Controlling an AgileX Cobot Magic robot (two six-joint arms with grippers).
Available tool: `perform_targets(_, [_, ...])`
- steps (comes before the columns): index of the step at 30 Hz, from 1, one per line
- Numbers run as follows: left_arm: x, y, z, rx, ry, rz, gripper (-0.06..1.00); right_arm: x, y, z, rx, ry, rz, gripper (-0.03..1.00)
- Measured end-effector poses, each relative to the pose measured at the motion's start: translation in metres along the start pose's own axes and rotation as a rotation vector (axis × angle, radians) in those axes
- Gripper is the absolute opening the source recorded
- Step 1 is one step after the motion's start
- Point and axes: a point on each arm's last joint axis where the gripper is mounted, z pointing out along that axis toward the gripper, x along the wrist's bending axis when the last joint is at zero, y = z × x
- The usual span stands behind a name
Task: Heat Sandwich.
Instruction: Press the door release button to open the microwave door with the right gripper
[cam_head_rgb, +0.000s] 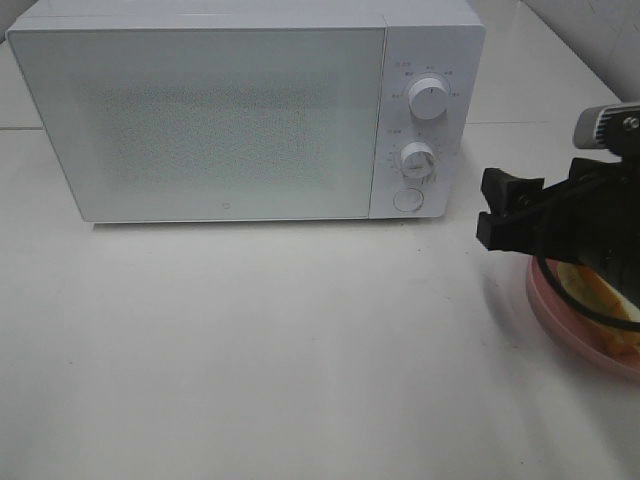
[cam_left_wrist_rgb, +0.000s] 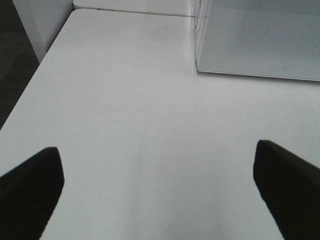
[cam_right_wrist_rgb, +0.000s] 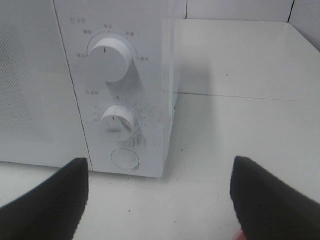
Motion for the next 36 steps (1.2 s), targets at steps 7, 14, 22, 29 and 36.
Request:
perform_targets(7, [0.0, 0.0, 0.0, 0.0, 0.0, 0.0, 0.98, 0.012, -0.016, 0.006, 0.036, 0.019, -0.015, 0.76])
perform_targets(14, [0.0, 0.0, 0.0, 0.0, 0.0, 0.0, 0.98, 0.024, -0.036, 0.011, 0.076, 0.001, -0.029, 0.76])
perform_targets(22, [0.0, 0.0, 0.0, 0.0, 0.0, 0.0, 0.98, 0.024, -0.04, 0.013, 0.079, -0.021, 0.051, 0.76])
perform_targets(29, [0.0, 0.0, 0.0, 0.0, 0.0, 0.0, 0.98, 0.023, -0.038, 0.013, 0.056, -0.033, 0.253, 0.75])
perform_targets(36, [0.0, 0.0, 0.0, 0.0, 0.0, 0.0, 0.98, 0.023, -0.038, 0.013, 0.05, -0.044, 0.624, 0.74])
